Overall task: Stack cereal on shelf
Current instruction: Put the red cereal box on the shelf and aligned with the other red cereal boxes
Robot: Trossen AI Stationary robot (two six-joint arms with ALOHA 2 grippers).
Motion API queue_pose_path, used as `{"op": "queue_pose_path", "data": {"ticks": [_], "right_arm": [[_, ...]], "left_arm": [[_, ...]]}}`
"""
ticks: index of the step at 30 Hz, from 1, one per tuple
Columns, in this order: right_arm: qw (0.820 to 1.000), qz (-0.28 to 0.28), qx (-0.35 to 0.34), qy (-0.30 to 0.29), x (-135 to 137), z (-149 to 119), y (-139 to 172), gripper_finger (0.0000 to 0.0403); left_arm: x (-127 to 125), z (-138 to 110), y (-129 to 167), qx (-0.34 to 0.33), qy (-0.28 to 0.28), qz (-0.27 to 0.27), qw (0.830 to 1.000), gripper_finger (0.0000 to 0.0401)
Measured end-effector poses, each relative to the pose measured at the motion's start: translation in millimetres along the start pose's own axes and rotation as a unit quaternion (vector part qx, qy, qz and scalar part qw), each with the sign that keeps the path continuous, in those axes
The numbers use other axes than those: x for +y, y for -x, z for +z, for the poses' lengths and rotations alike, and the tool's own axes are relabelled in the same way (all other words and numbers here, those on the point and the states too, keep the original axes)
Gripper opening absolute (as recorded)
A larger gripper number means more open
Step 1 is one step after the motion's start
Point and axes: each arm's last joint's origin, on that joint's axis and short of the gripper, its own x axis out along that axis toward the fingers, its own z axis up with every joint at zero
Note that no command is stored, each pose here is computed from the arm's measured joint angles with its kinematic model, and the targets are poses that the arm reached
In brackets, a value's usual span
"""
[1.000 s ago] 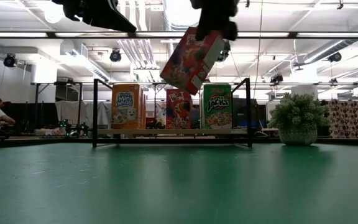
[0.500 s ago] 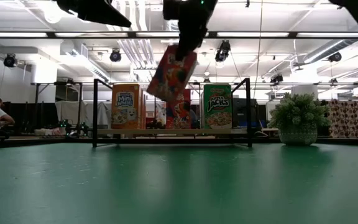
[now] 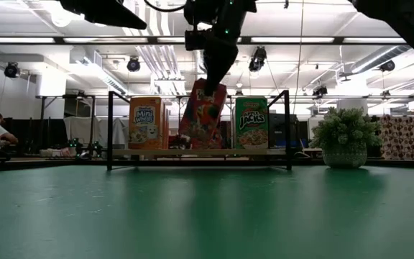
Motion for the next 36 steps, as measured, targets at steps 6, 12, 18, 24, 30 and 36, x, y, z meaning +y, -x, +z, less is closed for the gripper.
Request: {"op": "queue_pose_path", "data": {"ticks": [6,12,18,24,30,36], "right_arm": [[1.000,-0.026,0.013,0.001,-4,-1,-7,0.0139],[0.999,-0.045,0.028,-0.001,-8,-1,-16,0.0161],[0.999,-0.047,0.023,0.005,-9,0,-20,0.0196],[0.999,-0.050,0.016,0.006,-10,2,-19,0.0201],[0.998,-0.054,0.005,0.004,-11,3,-16,0.0201],[0.998,-0.056,0.001,0.004,-11,4,-13,0.0201]], "left_arm": [[-1,0,-1,0.001,-0.005,0.000,1.000,0.0000],[-1,0,-1,0.001,-0.005,0.000,1.000,0.0000],[-1,0,-1,0.001,-0.005,0.000,1.000,0.0000],[-1,0,-1,0.001,-0.005,0.000,1.000,0.0000],[-1,0,-1,0.001,-0.005,0.000,1.000,0.0000],[-1,0,-1,0.001,-0.005,0.000,1.000,0.0000]]}}
